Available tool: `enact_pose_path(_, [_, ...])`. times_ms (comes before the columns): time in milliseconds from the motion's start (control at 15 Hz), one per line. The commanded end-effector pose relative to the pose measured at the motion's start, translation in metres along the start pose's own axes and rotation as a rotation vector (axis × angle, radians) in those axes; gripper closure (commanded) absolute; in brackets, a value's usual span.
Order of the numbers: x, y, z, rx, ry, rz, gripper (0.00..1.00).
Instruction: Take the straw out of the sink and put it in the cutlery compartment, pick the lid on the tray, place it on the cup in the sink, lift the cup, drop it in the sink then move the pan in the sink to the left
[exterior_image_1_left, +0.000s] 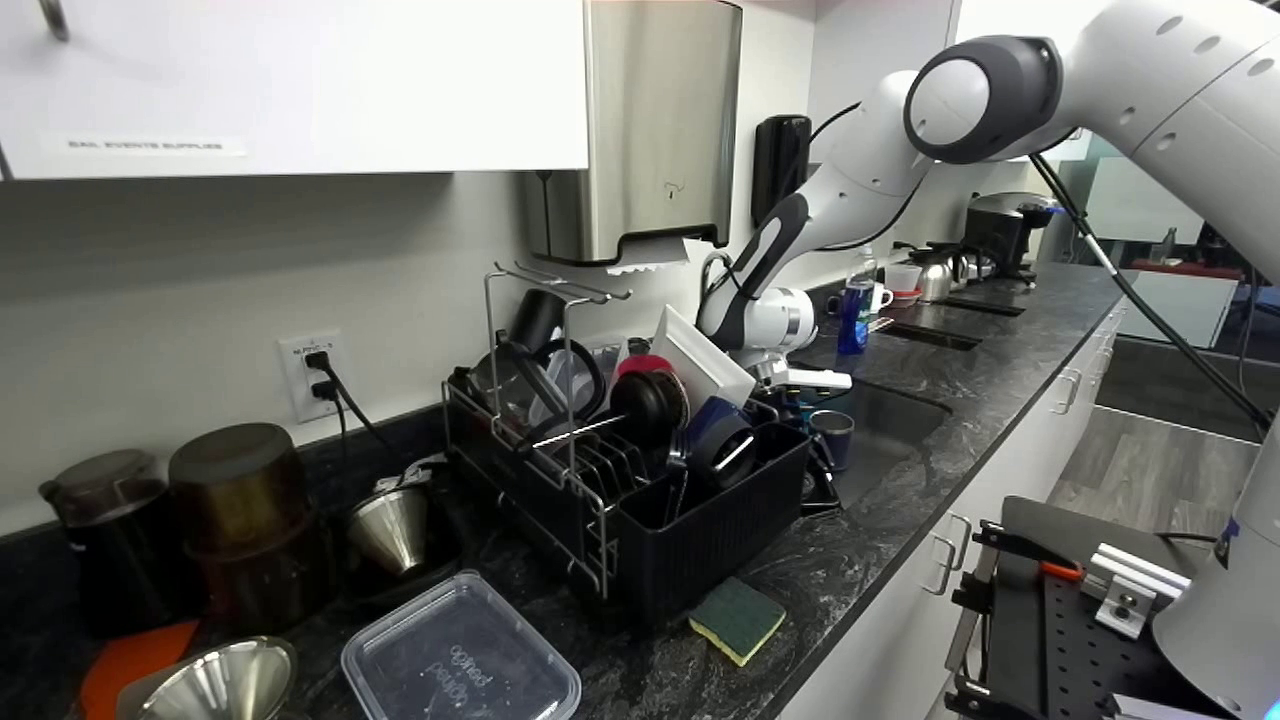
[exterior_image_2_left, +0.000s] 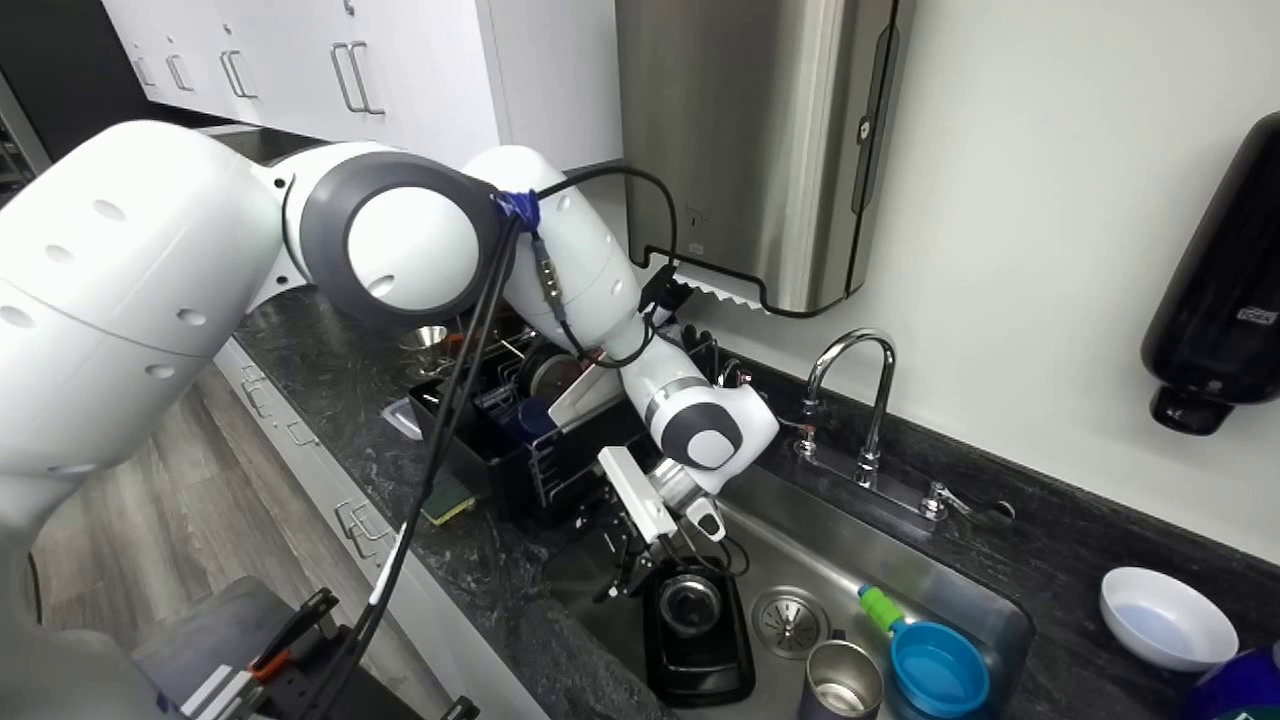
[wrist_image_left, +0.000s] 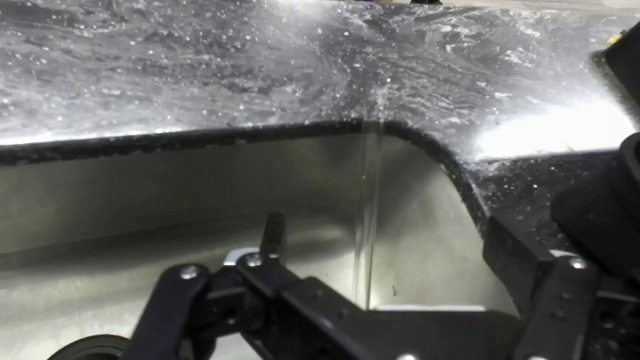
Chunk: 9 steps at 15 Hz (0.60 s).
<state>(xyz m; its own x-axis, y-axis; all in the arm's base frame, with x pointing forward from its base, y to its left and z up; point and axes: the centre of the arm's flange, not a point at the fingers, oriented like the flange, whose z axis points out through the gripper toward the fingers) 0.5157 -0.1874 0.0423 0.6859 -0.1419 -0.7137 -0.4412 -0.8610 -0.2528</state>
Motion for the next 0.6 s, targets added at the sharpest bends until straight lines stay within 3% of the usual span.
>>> enact_pose_path(0, [0.007,0.019,-0.005,0.034,0.006,0.034,0.00])
enact_pose_path(267, [0.008,0.041,-0.012,0.050,0.021,0.065,0.00])
enact_pose_path(533, [0.008,0.040,-0.011,0.049,0.017,0.062,0.00])
